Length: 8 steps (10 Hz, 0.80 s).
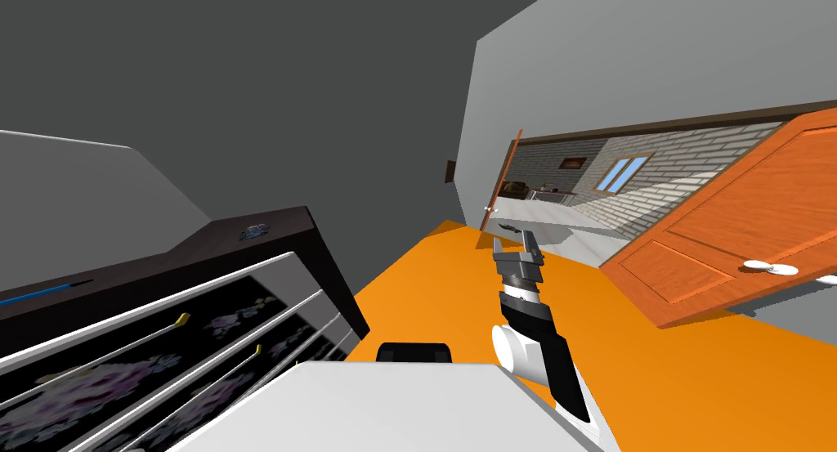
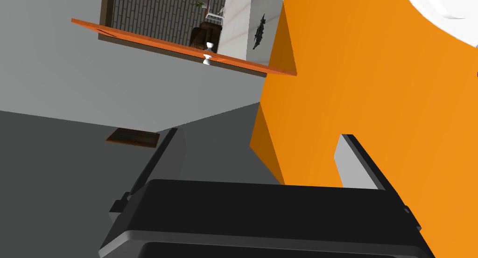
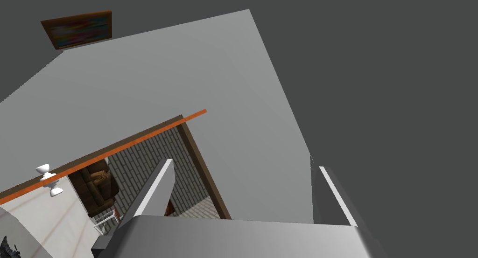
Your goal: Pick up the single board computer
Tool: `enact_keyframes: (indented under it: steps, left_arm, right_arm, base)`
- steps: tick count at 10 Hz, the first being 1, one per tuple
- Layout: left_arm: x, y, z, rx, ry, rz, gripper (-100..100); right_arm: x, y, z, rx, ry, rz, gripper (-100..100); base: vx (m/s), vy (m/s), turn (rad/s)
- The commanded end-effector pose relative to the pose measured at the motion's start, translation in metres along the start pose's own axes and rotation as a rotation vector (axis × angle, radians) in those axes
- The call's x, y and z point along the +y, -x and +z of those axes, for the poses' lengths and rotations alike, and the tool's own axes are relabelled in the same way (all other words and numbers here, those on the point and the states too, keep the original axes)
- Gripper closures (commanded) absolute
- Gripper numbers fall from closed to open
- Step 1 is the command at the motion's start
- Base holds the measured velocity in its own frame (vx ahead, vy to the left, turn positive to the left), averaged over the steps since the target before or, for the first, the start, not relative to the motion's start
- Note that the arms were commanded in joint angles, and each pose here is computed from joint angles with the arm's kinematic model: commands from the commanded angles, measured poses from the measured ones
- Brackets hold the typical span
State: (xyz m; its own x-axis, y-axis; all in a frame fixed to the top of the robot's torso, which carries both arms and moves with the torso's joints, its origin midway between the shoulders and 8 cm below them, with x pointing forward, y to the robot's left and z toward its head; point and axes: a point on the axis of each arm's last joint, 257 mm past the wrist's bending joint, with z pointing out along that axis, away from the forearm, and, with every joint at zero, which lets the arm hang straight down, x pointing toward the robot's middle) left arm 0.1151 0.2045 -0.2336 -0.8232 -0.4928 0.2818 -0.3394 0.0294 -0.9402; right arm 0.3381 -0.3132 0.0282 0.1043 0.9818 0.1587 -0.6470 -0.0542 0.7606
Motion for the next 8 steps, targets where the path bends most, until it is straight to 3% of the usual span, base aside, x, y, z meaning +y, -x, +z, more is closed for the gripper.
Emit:
enact_keyframes:
  steps: [1,3,4,5,7,8]
  left_arm:
    - [0.01,-0.004,-0.016,0.002,0.052,-0.031,-100]
    - [0.012,-0.001,-0.026,0.009,0.093,-0.017,-100]
    - [0.021,-0.004,-0.043,-0.004,0.132,-0.06,-100]
    - [0.025,-0.007,-0.051,-0.001,0.163,-0.069,-100]
    - [0.025,-0.003,-0.061,0.004,0.202,-0.054,-100]
    - [0.032,-0.006,-0.079,-0.013,0.241,-0.095,-100]
  right_arm:
    - [0.0,0.0,0.0,0.0,0.0,0.0,0]
    - [0.0,0.0,0.0,0.0,0.0,0.0,0]
    - [0.0,0.0,0.0,0.0,0.0,0.0,0]
    - [0.0,0.0,0.0,0.0,0.0,0.0,0]
    - [0.0,0.0,0.0,0.0,0.0,0.0,0]
    - [0.0,0.0,0.0,0.0,0.0,0.0,0]
  base:
    - [0.07,-0.051,0.051]
    - [0.027,-0.02,-0.007]
    - [0.063,-0.037,0.079]
    - [0.077,-0.046,0.056]
    - [0.021,-0.013,-0.008]
    - [0.06,-0.027,0.075]
